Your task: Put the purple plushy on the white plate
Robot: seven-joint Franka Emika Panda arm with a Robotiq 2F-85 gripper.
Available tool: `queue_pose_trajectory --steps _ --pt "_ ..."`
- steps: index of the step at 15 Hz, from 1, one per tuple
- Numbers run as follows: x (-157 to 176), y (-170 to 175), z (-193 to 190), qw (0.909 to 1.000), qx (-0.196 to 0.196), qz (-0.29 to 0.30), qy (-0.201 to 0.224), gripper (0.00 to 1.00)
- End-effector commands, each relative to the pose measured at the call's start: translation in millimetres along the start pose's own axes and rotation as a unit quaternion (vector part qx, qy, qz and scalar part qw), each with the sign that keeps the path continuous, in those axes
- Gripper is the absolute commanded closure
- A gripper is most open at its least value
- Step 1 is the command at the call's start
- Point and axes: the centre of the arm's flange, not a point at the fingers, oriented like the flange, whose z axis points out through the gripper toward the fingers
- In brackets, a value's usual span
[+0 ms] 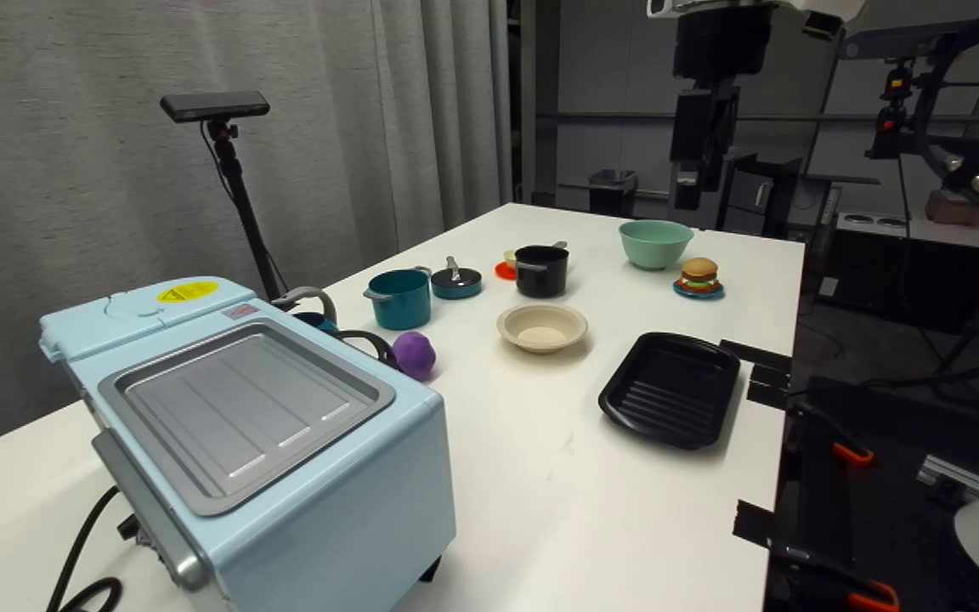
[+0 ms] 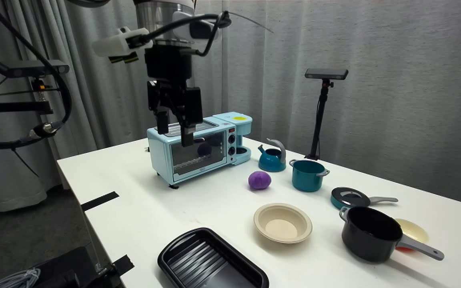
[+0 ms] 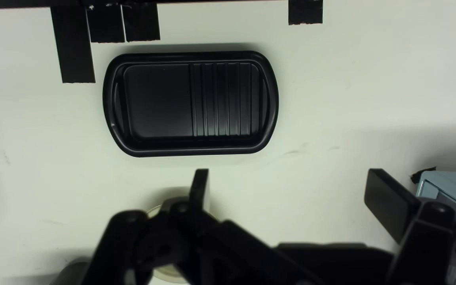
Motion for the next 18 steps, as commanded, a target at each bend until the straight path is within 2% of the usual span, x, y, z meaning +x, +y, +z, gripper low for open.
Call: queue_pose_trajectory --steps 1,17,18 --pt "0.0 0.0 0.0 1.0000 0.000 0.000 0.000 0.00" --pt "0.0 0.0 0.0 1.0000 0.000 0.000 0.000 0.00" --pt "7.9 -0.7 0.6 1.0000 0.003 0.002 -0.004 0.00"
